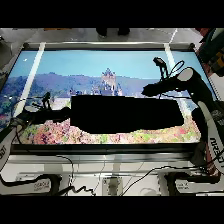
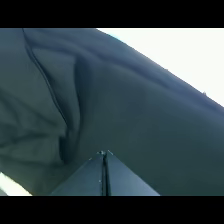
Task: Fold the clothes and pants, and hang the long-sleeved shirts on hangers.
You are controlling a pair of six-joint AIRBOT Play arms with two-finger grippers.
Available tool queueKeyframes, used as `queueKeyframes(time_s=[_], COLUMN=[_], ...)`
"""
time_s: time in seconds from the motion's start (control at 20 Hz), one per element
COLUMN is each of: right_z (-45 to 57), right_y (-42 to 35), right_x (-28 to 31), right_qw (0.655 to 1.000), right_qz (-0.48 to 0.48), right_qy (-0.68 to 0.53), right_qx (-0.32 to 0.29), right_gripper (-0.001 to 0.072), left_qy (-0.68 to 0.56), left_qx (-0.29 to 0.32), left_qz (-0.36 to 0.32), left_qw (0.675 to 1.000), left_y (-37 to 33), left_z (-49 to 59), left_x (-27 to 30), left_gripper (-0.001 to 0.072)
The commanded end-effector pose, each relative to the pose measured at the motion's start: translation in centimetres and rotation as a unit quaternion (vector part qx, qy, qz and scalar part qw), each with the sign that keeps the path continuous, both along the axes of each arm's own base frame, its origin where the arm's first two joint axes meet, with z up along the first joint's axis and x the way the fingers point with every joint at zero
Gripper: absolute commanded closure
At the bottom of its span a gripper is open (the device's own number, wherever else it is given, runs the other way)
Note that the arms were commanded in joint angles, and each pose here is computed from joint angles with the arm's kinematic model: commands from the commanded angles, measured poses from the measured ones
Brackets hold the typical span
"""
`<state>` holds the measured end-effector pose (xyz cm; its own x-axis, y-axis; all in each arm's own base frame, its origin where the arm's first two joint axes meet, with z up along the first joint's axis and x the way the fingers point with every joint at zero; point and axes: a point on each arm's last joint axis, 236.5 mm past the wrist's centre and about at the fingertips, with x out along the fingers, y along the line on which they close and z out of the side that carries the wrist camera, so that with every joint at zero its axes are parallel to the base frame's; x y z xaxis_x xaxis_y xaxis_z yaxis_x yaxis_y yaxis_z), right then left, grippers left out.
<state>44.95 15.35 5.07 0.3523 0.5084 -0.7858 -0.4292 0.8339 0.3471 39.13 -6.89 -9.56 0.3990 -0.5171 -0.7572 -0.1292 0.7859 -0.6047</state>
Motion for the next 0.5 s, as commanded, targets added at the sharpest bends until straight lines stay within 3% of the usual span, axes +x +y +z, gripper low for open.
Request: queueKeyframes(time_s=[0.0, 0.05, 0.1, 0.2, 0.25, 0.3, 0.45], right_z=[1.1, 1.4, 1.7, 2.2, 2.4, 2.4, 1.7], right_y=[2.9, 3.7, 4.5, 5.8, 6.3, 6.5, 6.5], right_x=[1.7, 1.9, 2.1, 2.5, 2.7, 3.0, 3.4], right_qw=[0.998, 0.998, 0.997, 0.995, 0.994, 0.994, 0.995], right_qz=[-0.001, -0.001, 0.001, 0.004, 0.004, -0.003, -0.041], right_qy=[-0.056, -0.067, -0.078, -0.098, -0.106, -0.109, -0.085], right_qx=[0.005, 0.008, 0.010, 0.014, 0.014, 0.017, 0.032], right_gripper=[0.0696, 0.0696, 0.0696, 0.0696, 0.0696, 0.0696, 0.0696], left_qy=[-0.019, -0.021, -0.023, -0.025, -0.025, -0.026, -0.044], left_qx=[0.004, 0.004, 0.005, -0.001, -0.008, -0.016, -0.051], left_qz=[0.015, 0.013, 0.011, -0.003, -0.016, -0.029, -0.096], left_qw=[1.000, 1.000, 1.000, 1.000, 1.000, 0.999, 0.993], left_y=[-0.4, -0.5, -0.6, -1.5, -2.2, -2.8, -4.7], left_z=[-0.8, -0.7, -0.5, 0.0, 0.4, 0.9, 5.4], left_x=[1.3, 1.4, 1.5, 1.6, 1.5, 1.5, 1.5], left_gripper=[0.0272, 0.0398, 0.0476, 0.0525, 0.0664, 0.0695, 0.0697])
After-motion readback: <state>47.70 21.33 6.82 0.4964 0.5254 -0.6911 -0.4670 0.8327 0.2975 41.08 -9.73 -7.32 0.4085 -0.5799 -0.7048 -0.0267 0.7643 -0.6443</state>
